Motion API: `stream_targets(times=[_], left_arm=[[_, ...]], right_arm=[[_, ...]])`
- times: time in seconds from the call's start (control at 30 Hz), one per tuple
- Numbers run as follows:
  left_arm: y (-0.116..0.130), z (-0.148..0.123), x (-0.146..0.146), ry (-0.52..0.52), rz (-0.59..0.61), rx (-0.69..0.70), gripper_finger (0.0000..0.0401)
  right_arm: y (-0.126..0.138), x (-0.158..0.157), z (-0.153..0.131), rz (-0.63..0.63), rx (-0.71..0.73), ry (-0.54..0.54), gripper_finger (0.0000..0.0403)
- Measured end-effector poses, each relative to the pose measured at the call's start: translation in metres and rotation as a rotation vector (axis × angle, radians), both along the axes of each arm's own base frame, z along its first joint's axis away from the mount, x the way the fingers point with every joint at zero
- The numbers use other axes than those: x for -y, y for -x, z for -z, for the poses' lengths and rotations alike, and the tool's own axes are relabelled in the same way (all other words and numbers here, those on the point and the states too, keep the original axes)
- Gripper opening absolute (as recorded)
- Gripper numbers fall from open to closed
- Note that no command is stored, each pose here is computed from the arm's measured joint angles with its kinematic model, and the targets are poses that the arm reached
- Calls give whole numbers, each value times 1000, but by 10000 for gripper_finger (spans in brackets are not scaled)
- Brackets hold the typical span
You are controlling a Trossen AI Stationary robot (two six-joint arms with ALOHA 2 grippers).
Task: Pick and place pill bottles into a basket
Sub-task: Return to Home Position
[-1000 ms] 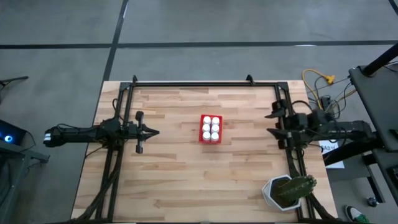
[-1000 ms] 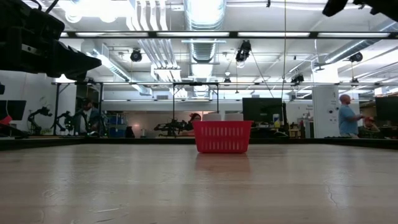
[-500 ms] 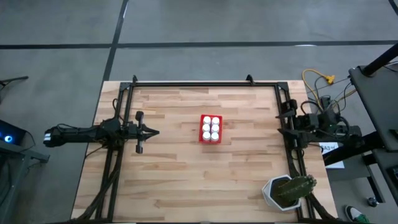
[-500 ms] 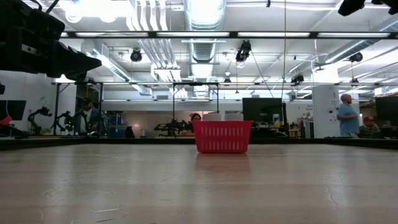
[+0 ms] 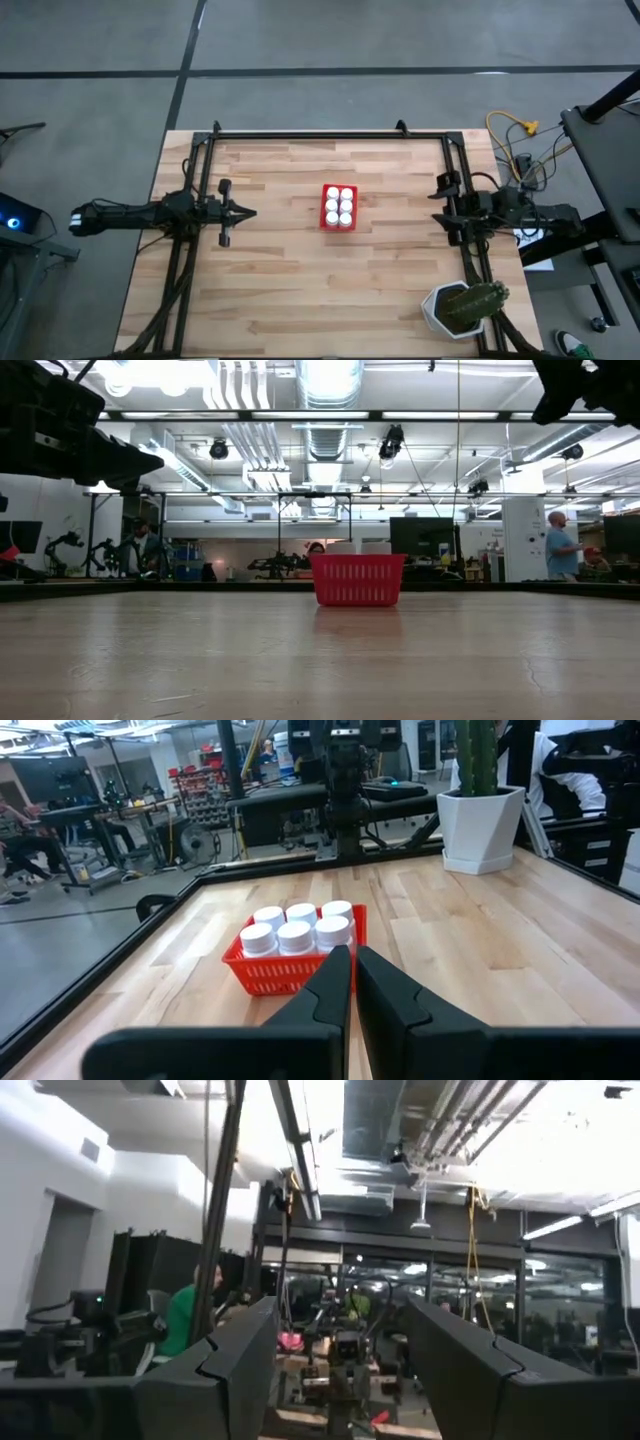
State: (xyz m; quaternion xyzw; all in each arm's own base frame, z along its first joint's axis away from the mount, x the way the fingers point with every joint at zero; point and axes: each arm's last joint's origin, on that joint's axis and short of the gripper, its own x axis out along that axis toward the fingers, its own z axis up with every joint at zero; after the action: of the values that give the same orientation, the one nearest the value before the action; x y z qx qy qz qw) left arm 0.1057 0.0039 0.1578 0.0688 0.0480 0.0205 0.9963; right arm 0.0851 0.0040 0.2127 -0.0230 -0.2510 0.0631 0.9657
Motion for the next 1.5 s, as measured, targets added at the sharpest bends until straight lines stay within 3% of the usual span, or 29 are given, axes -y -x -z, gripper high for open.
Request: stream_targets(times=[0.2, 0.47, 0.6, 0.8, 1.0, 1.4, 1.5], left_arm=[[0, 0, 0, 0, -1, 0, 2], [0, 0, 0, 0, 0, 0, 2], [0, 0, 0, 0, 0, -1, 2], [0, 0, 0, 0, -1, 0, 2], [0, 0, 0, 0, -1, 1, 2], [0, 0, 0, 0, -1, -1, 2], [0, 0, 0, 0, -1, -2, 2]], right_arm=[[-3, 0, 6, -3, -73, 4, 189], [-8, 0, 19, 8, -217, 16, 23], [-9, 1, 23, 44, -264, -27, 12], [-12, 7, 44, 223, -480, -94, 9], [-13, 5, 46, 161, -508, -29, 9], [-13, 5, 47, 182, -505, 49, 9], [-14, 5, 47, 165, -509, 12, 9]])
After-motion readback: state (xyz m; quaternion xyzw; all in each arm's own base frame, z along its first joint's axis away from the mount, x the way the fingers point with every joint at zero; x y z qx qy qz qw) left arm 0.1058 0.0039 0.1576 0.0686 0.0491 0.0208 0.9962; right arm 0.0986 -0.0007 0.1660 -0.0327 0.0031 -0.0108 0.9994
